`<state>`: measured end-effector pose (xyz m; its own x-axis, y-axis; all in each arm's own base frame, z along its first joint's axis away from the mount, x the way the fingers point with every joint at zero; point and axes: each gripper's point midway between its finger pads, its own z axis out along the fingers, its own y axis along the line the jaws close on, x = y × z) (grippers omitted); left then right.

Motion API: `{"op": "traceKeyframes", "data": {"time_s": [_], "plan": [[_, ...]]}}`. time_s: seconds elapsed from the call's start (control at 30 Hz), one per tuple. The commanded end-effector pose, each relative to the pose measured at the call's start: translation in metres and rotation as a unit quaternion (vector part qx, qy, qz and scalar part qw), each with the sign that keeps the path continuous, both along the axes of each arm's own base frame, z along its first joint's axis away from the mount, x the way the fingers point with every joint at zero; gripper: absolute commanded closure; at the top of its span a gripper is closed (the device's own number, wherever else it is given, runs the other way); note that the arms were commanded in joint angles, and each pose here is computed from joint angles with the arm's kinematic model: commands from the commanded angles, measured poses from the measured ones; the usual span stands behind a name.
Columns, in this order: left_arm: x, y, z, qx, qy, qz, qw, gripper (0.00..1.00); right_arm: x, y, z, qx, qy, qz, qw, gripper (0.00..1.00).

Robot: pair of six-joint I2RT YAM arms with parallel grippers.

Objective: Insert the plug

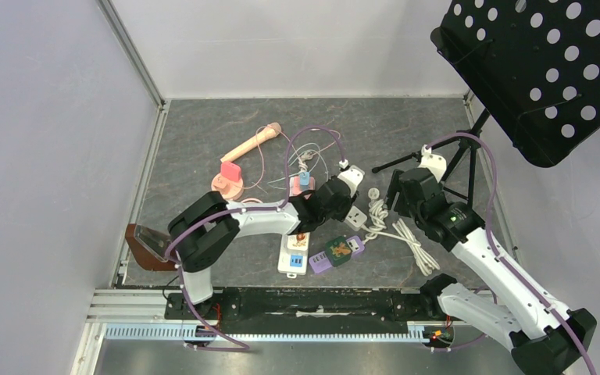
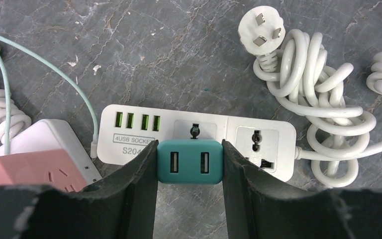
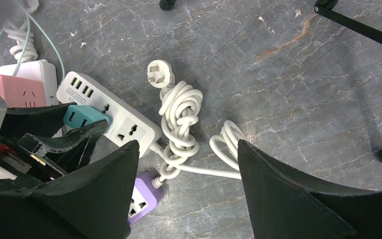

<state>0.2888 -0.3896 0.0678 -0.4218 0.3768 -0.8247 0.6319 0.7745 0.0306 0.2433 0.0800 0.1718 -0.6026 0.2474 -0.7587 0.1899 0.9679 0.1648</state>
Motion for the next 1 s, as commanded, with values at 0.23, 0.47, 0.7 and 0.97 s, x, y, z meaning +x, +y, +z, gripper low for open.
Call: {"op": "traceKeyframes", "data": {"time_s": [0.23,0.47,0.7,0.97], "plan": [[0.016,0.021,0.080,0.004,-0.060,0.041,0.997,0.20,0.010,-0.002,0.036,0.013,-0.040,-0.015,0.999,0.18],[0.006,0.032,0.207,-0.070,-0.099,0.037,0.992,0.19,0.009,-0.005,0.044,0.015,-0.047,-0.021,0.999,0.17],[-0.025,0.123,0.271,-0.102,-0.118,0.124,0.980,0.19,0.009,-0.012,0.073,0.023,-0.091,-0.032,0.995,0.02],[-0.083,0.249,0.326,-0.202,-0.139,0.213,0.946,0.19,-0.005,-0.047,0.129,0.004,-0.167,-0.075,0.983,0.02]]}}
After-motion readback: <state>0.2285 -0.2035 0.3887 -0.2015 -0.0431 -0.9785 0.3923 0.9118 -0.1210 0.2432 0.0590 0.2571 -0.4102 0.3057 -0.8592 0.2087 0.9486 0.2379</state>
